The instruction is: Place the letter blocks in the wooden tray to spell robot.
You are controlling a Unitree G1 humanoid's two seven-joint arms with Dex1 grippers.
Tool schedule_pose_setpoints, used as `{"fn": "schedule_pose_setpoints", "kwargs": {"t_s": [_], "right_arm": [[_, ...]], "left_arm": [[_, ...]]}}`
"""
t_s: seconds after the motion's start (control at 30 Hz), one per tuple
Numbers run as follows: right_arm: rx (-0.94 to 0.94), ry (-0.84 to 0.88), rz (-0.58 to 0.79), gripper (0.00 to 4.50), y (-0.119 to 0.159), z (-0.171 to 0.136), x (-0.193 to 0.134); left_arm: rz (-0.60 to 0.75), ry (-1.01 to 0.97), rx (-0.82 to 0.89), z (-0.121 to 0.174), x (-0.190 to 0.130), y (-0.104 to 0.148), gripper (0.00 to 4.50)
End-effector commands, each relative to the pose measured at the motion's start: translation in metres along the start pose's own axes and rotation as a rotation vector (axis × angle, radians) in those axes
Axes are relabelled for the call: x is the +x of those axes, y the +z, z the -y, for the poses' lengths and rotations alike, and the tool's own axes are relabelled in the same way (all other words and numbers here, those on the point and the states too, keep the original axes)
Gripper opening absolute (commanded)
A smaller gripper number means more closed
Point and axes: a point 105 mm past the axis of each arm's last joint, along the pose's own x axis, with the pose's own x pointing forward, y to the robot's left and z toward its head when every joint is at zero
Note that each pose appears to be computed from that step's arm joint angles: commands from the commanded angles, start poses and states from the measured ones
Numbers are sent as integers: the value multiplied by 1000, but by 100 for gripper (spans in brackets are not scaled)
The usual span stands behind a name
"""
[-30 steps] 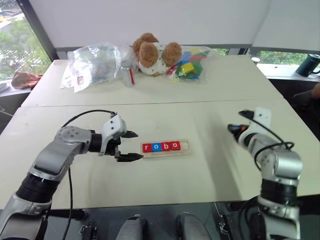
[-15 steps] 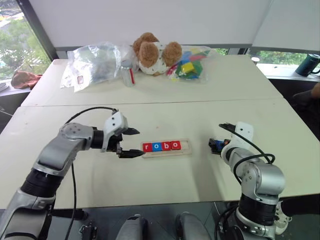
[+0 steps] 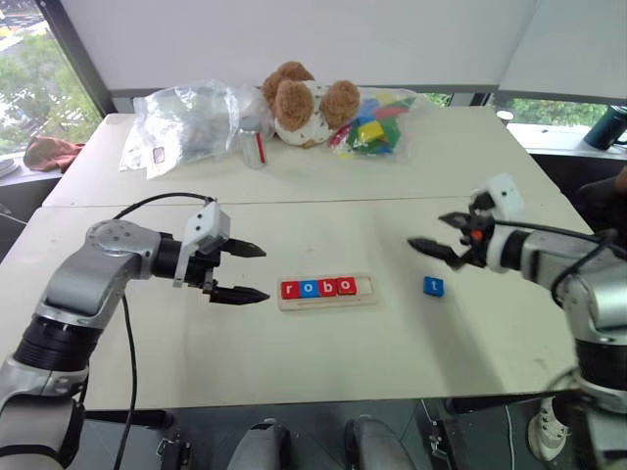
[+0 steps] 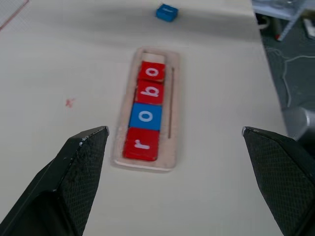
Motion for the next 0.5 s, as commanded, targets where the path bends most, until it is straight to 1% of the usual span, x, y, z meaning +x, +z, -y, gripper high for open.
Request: {"fn": "schedule_pose_setpoints", "kwargs": {"t_s": [0.03,0.07,0.13,0.3,0.37,0.5], "right_arm": [[-198,135,-33,447,-19,3,-5],[-206,154,-36,447,-24,5,-6],[-188,133,-39,447,-34,17,-6],[-197,206,-68,447,-59,12,-6],[-184,221,-74,447,-65,10,-5],[-145,224,-55,447,-67,9,1]], "left_arm": [[-32,-5,67,1,1,4,450],[-38,-5,67,1,2,2,450],[-62,3,61,4,1,-4,450],[-57,73,5,2,-7,-11,450],[-81,104,-24,1,-13,-18,450],[-130,138,-51,1,-20,-34,450]]}}
